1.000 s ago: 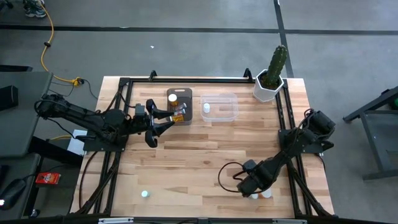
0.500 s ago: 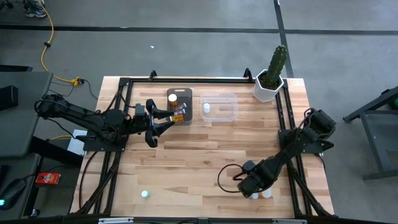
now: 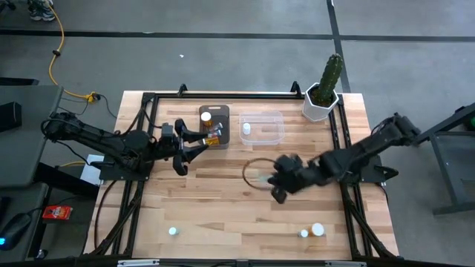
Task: Pick and place medicine bottles into bin by pill shape (circle, oval)
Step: Put the top green tablet bottle into the transparent bin
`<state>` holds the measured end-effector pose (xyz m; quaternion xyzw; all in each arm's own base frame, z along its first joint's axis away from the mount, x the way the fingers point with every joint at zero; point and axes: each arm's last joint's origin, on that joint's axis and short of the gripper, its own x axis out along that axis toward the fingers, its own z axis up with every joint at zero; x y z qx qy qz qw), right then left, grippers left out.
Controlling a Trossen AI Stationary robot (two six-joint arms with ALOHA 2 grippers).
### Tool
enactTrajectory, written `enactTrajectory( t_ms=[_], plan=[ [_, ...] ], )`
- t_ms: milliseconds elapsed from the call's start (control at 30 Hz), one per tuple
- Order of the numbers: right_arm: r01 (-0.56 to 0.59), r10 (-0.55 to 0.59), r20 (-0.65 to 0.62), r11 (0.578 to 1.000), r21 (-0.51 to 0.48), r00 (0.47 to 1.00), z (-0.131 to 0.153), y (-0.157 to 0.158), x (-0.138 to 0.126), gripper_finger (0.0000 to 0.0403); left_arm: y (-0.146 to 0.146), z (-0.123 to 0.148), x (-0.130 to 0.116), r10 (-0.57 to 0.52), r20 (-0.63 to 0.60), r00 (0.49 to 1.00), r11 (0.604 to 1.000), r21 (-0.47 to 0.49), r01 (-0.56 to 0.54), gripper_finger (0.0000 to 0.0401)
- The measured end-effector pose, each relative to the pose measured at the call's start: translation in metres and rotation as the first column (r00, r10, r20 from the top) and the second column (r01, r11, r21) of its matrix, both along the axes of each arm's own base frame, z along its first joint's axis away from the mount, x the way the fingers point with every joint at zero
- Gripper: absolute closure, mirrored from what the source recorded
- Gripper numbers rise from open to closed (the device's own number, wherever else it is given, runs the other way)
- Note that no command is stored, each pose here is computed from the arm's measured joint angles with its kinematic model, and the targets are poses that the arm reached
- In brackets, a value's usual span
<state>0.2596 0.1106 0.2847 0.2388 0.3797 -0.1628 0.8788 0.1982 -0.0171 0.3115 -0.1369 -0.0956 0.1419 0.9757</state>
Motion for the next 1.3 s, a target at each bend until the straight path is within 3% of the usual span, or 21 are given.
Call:
enactTrajectory(
  t_ms=[167, 333, 833, 933, 1067, 1200, 1300],
  plan=[
    [-0.089, 0.112, 0.152, 0.985, -0.148, 0.982, 0.016, -0.037, 0.027, 0.0308, -0.001, -0.009, 0.001, -0.060, -0.069, 0.996, 0.996, -0.075, 0.055, 0.0205],
    [-0.170, 0.223, 0.219, 0.957, -0.235, 0.950, 0.023, -0.061, 0.042, 0.0308, -0.003, -0.022, 0.002, -0.115, -0.182, 0.977, 0.988, -0.121, 0.093, 0.0205],
    [-0.232, 0.296, 0.217, 0.933, -0.276, 0.930, 0.025, -0.072, 0.044, 0.0308, -0.002, -0.023, 0.002, -0.087, -0.189, 0.978, 0.990, -0.123, 0.064, 0.0205],
    [-0.176, 0.244, 0.202, 0.936, -0.304, 0.949, 0.029, -0.079, 0.044, 0.0308, -0.002, -0.023, 0.002, -0.085, -0.189, 0.978, 0.990, -0.123, 0.062, 0.0205],
    [-0.032, 0.077, 0.142, 0.955, -0.294, 0.987, 0.056, -0.108, 0.042, 0.0308, -0.002, -0.023, 0.002, -0.085, -0.189, 0.978, 0.990, -0.123, 0.062, 0.0205],
    [0.037, -0.057, -0.082, 0.972, -0.231, 0.995, 0.069, -0.147, 0.042, 0.0308, -0.002, -0.023, 0.002, -0.085, -0.189, 0.978, 0.990, -0.123, 0.062, 0.0205],
    [0.073, -0.118, -0.270, 0.982, -0.173, 0.956, 0.065, -0.179, 0.048, 0.0308, -0.002, -0.023, 0.002, -0.085, -0.189, 0.978, 0.990, -0.124, 0.062, 0.0205]
  ],
)
